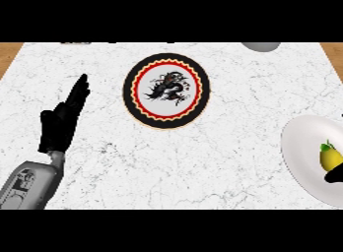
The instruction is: Pick the lemon from the plate and place it in the plate
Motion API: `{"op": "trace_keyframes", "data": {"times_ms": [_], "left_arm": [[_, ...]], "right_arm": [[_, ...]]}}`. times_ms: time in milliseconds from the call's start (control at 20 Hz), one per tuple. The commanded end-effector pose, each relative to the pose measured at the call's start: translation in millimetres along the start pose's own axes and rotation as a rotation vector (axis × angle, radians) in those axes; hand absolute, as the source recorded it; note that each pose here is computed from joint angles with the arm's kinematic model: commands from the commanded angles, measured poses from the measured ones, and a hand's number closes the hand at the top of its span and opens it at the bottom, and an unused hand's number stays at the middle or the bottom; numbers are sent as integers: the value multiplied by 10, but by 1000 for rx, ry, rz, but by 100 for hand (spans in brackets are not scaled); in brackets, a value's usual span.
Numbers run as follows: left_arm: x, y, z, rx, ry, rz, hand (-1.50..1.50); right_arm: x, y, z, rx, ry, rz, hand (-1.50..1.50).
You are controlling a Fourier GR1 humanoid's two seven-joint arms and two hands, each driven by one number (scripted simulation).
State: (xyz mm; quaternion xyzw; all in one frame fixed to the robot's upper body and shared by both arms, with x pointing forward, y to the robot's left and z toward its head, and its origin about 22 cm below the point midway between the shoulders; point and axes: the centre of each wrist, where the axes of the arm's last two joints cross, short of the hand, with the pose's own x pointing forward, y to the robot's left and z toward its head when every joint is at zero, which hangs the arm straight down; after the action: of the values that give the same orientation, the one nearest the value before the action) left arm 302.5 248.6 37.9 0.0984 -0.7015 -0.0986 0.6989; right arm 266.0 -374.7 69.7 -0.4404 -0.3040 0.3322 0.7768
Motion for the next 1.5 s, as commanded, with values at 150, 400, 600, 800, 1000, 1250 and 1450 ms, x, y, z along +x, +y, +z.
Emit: {"op": "trace_keyframes", "data": {"times_ms": [150,400,600,800,1000,1250,1450], "left_arm": [[-90,47,3,7,11,7,0],[171,218,124,-2,3,6,0],[52,15,100,1,24,16,0],[-32,301,33,9,4,-4,0],[130,166,-11,-15,0,-3,0],[68,84,19,4,6,0,0],[-124,186,-48,0,14,-10,0]], "right_arm": [[-180,443,-286,67,16,32,-150],[-139,353,-274,67,47,30,-150],[-379,660,-502,82,50,23,-150],[-375,583,-514,5,-2,40,150],[-442,438,-575,-38,-5,35,150],[-424,553,-493,-84,-13,53,150],[406,847,-169,-95,-69,28,150]]}}
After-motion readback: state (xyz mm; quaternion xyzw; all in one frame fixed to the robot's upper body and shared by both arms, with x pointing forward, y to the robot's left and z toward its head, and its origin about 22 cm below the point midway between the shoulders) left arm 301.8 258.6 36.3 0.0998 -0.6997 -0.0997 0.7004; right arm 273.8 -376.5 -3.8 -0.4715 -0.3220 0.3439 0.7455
